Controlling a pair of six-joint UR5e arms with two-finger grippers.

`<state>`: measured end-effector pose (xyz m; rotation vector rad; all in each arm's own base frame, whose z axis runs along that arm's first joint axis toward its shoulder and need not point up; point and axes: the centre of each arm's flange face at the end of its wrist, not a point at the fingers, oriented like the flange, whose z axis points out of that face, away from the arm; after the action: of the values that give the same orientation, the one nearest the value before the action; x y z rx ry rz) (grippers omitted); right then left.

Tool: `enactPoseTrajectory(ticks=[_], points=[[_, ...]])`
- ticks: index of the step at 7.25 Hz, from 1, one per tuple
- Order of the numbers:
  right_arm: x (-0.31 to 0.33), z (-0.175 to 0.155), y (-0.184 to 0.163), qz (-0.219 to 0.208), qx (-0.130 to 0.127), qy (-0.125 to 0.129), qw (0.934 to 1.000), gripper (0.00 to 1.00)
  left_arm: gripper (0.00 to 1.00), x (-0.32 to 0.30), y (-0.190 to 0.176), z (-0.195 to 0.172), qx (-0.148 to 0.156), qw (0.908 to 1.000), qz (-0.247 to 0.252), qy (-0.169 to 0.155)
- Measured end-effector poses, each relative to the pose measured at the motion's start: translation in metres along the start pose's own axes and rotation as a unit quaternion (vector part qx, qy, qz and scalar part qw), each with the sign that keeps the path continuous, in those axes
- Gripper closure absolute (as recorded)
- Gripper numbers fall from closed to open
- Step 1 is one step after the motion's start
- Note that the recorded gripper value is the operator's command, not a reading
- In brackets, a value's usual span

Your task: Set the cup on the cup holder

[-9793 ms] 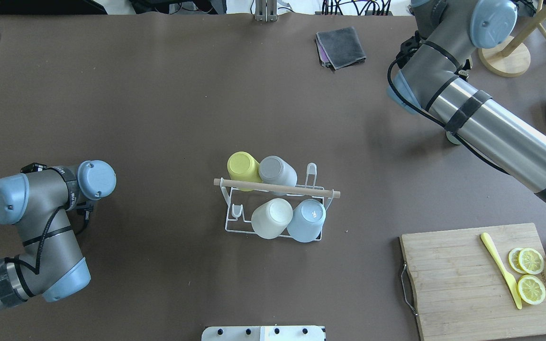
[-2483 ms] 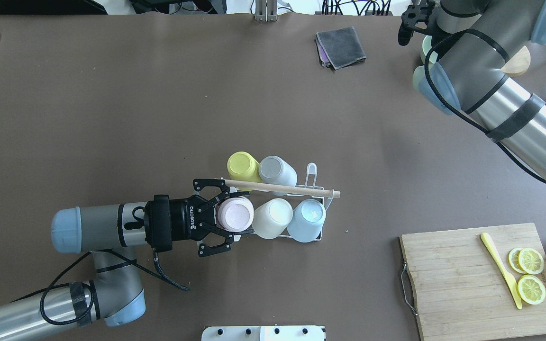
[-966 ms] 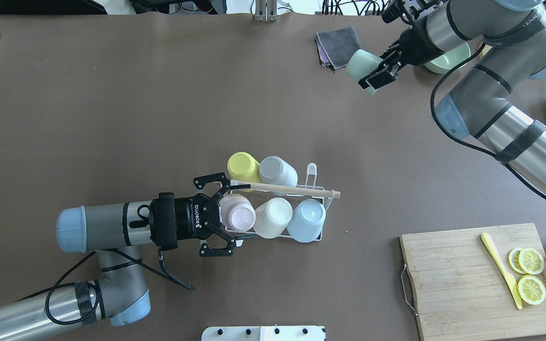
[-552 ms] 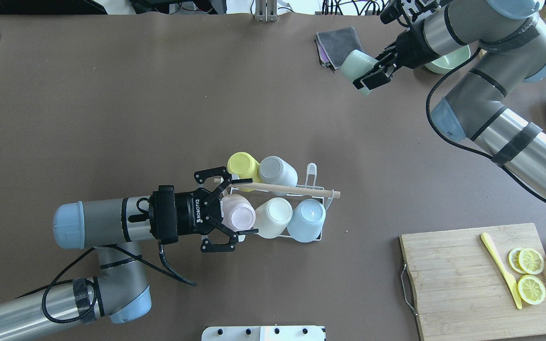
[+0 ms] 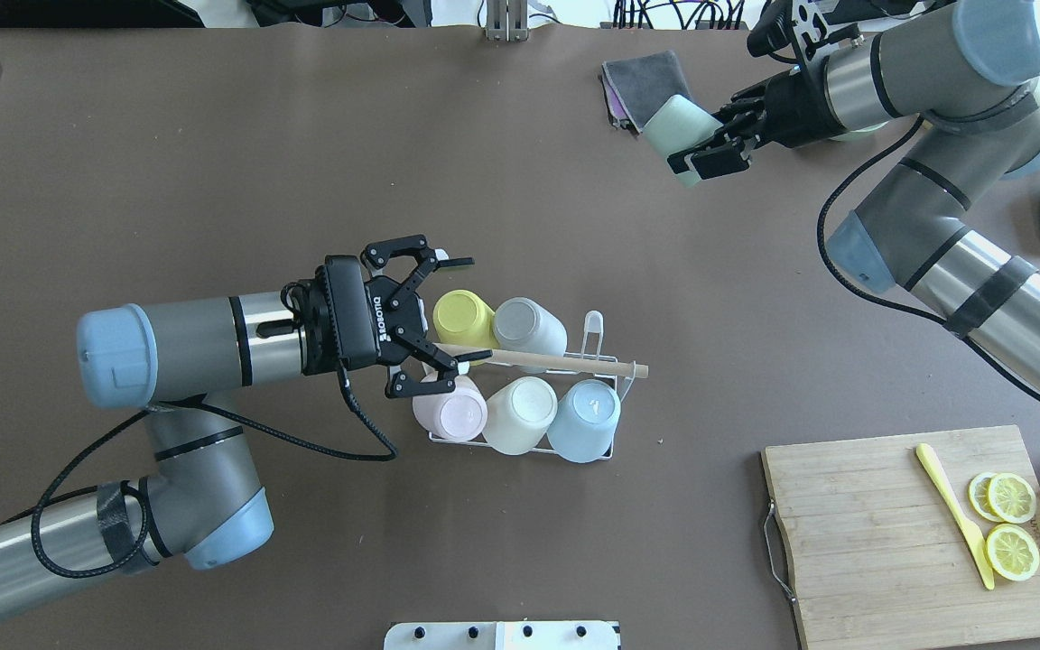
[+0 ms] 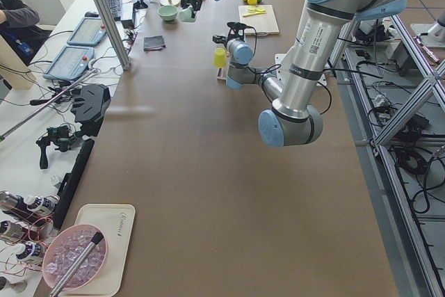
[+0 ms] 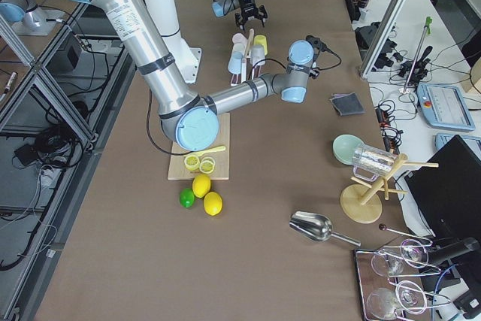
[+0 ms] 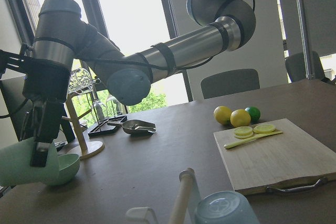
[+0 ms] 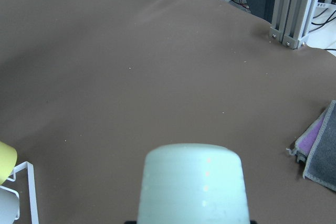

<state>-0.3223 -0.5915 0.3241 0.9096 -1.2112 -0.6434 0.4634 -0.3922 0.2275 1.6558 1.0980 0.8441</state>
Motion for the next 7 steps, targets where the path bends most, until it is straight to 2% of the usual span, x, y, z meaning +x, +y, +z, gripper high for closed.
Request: enactPoseTrajectory(ticks=[2, 3, 4, 5, 6, 7], points=[[-0.02, 0.001, 0.012, -0.009, 0.056, -0.017, 0.9982, 0.73, 0.01, -0.045, -0.004, -0.005, -0.114, 0.9927, -0.013, -0.037], [-0.041, 0.016, 0.022, -0.017, 0.093, -0.023, 0.9953, 0.73, 0.01, -0.066, -0.005, -0.01, -0.167, 0.9841, -0.025, -0.057], [-0.061, 0.03, 0.034, -0.021, 0.123, -0.028, 0.9917, 0.73, 0.01, -0.086, -0.001, -0.016, -0.222, 0.9716, -0.036, -0.075], [-0.078, 0.039, 0.041, -0.025, 0.143, -0.037, 0.9887, 0.73, 0.01, -0.105, 0.013, -0.022, -0.286, 0.9523, -0.049, -0.093], [-0.09, 0.041, 0.045, -0.029, 0.162, -0.046, 0.9853, 0.73, 0.01, -0.122, 0.032, -0.029, -0.358, 0.9253, -0.066, -0.108], [-0.098, 0.04, 0.048, -0.032, 0.189, -0.052, 0.9801, 0.73, 0.01, -0.135, 0.054, -0.038, -0.431, 0.8903, -0.086, -0.119]])
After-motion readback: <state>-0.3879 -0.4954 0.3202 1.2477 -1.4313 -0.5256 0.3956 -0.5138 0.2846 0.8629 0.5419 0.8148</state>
